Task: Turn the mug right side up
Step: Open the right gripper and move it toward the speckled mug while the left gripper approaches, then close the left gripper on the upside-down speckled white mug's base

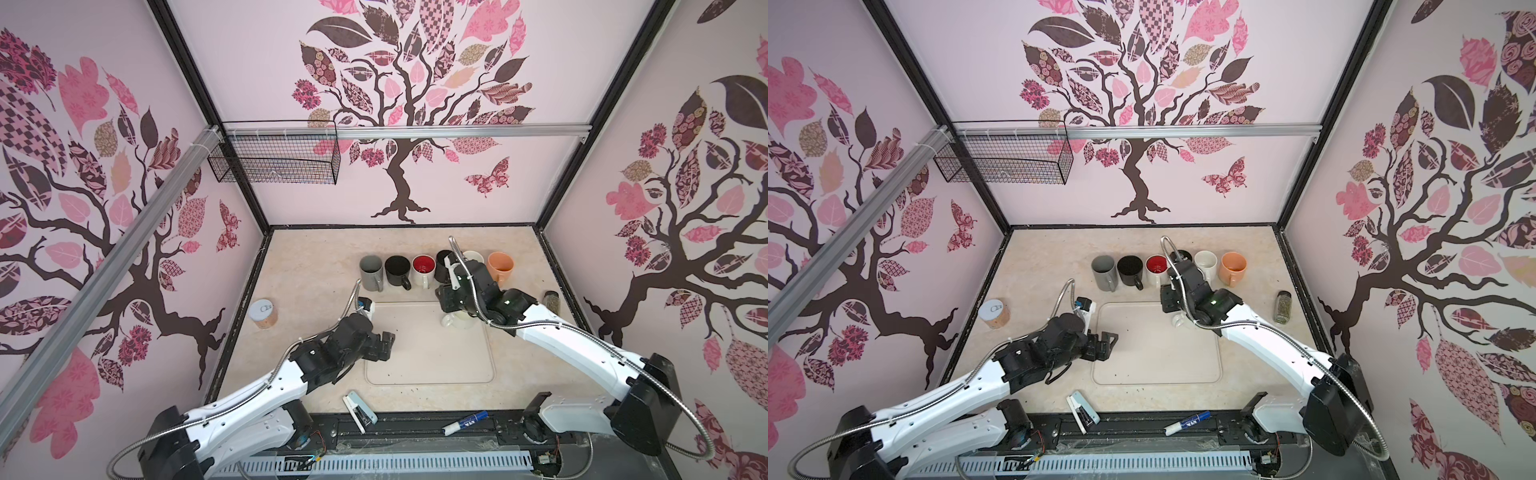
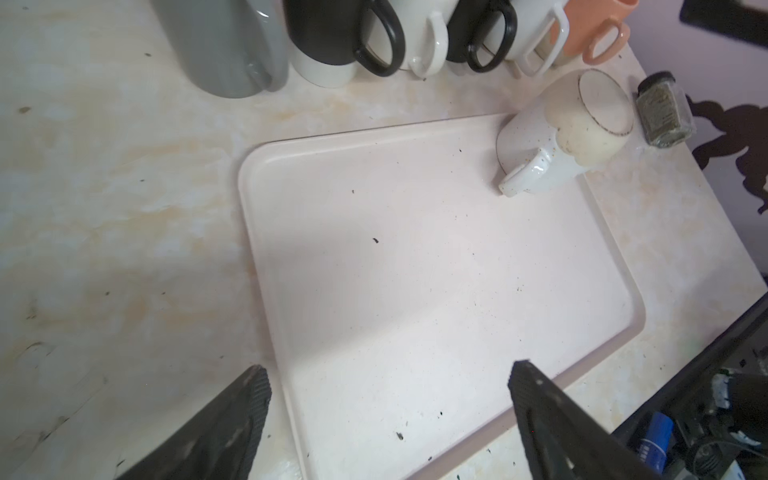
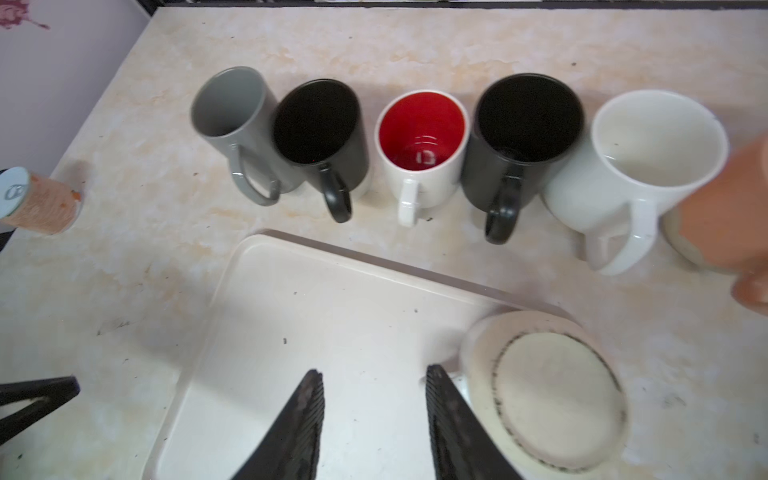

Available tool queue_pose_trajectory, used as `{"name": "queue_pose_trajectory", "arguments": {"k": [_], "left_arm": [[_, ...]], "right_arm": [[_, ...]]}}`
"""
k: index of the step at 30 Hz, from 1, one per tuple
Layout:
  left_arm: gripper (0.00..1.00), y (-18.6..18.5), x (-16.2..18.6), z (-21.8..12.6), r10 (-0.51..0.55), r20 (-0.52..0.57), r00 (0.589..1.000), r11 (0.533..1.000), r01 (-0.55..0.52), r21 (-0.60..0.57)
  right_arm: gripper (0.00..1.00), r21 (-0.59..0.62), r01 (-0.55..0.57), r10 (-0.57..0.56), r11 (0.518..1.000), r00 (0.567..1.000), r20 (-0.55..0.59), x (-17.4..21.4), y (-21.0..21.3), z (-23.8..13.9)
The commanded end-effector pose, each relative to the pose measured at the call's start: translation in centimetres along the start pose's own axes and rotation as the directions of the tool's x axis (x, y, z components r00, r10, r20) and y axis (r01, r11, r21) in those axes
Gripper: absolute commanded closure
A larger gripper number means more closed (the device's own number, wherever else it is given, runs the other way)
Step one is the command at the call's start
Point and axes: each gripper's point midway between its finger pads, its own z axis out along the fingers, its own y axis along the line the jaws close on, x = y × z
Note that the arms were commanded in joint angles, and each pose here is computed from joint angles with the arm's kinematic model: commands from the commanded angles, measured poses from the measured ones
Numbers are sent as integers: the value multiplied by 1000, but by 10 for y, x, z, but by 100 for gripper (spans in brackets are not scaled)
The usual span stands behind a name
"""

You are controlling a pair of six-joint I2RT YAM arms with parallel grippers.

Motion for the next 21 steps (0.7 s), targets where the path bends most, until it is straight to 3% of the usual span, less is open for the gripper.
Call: {"name": "queue_pose_trajectory", "arguments": {"k": [1,8,16,21], "left_arm": [[9,-34,-35,9,55,86,995,996,-61,69],[12,-73,-57,50,171,80,982,978,-179,106],[17,-118,-84,83,301,96,949,930,-315,192],[28,-139,-85,108,371,74,926,892,-377,249]], "right_arm": [[51,-21,-72,73,997,997,35,-5,-5,-9],[48,-57,-223,228,973,969,97,-2,-26,-13],[49,-44,-249,253,967,954,158,-4,-41,-28],[49,-35,-248,250,968,951,179,1,-46,-35]]}}
